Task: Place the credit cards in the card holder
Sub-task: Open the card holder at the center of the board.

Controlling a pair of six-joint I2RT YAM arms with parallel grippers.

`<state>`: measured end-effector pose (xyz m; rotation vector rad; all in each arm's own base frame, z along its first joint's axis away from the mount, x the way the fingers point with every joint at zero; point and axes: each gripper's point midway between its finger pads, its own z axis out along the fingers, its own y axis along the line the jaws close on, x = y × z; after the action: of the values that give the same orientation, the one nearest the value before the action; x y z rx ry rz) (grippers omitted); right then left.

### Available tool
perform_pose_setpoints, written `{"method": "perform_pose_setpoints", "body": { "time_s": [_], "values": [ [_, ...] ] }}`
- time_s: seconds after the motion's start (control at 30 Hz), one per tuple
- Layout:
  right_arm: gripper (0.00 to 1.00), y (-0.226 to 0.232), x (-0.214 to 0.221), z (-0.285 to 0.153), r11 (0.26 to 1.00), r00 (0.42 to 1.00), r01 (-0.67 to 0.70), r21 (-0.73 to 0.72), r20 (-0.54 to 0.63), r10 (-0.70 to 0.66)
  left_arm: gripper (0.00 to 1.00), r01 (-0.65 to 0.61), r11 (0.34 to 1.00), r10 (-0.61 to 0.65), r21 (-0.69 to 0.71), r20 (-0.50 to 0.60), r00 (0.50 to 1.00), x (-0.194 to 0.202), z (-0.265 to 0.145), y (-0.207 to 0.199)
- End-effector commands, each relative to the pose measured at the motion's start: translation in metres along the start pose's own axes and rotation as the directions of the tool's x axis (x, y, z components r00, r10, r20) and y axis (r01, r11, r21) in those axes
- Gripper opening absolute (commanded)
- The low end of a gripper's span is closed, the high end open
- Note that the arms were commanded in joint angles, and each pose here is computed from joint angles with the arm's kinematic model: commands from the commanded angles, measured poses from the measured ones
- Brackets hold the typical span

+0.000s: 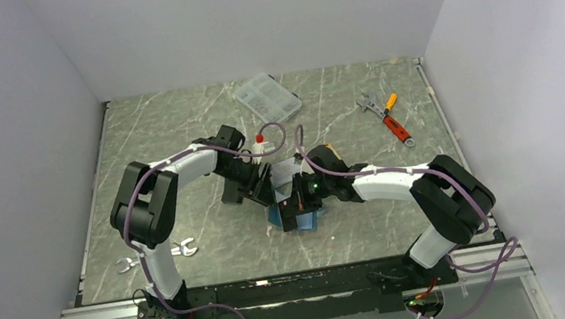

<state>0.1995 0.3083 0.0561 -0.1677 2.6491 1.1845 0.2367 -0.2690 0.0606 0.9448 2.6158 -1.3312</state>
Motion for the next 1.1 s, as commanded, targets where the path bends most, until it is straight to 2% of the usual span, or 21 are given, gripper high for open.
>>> {"method": "perform_pose_setpoints", "body": {
  "time_s": [0.0,0.03,0.13,0.23,0.47,0.6,0.8,1.07],
  "values": [
    [0.00,0.010,-0.003,0.000,0.999,0.999,0.030,-0.040,0.026,-0.029,0.66,-0.001,0.995,-0.004,0.099,0.051,0.999,-0.012,-0.006,-0.014],
    [0.00,0.009,-0.001,0.001,0.999,0.999,0.032,-0.040,0.021,-0.032,0.74,-0.001,0.994,-0.005,0.110,0.054,0.999,-0.012,-0.006,-0.016],
    [0.00,0.010,0.002,0.001,0.998,0.999,0.038,-0.048,0.016,-0.038,0.77,0.000,0.991,-0.008,0.131,0.058,0.998,-0.011,-0.005,-0.020],
    [0.00,0.011,0.002,0.001,0.997,0.999,0.047,-0.057,0.022,-0.046,0.74,0.006,0.994,-0.012,0.110,0.051,0.999,-0.009,-0.002,-0.014],
    [0.00,0.014,0.003,0.002,0.996,0.999,0.050,-0.079,0.023,-0.049,0.58,0.008,0.999,-0.007,-0.036,0.012,1.000,0.000,0.006,0.012],
    [0.00,0.012,0.004,0.004,0.995,0.999,0.051,-0.080,0.016,-0.050,0.58,0.002,0.995,-0.002,-0.101,0.002,1.000,-0.002,0.007,0.020],
    [0.00,0.011,0.005,0.008,0.995,0.999,0.049,-0.083,0.005,-0.049,0.58,0.017,0.995,-0.019,-0.094,-0.019,1.000,-0.001,0.012,0.024],
    [0.00,-0.002,0.015,-0.008,0.998,0.998,0.062,-0.027,-0.003,-0.062,0.22,-0.006,0.994,0.003,-0.109,-0.029,1.000,0.001,0.010,0.026]
  ]
}}
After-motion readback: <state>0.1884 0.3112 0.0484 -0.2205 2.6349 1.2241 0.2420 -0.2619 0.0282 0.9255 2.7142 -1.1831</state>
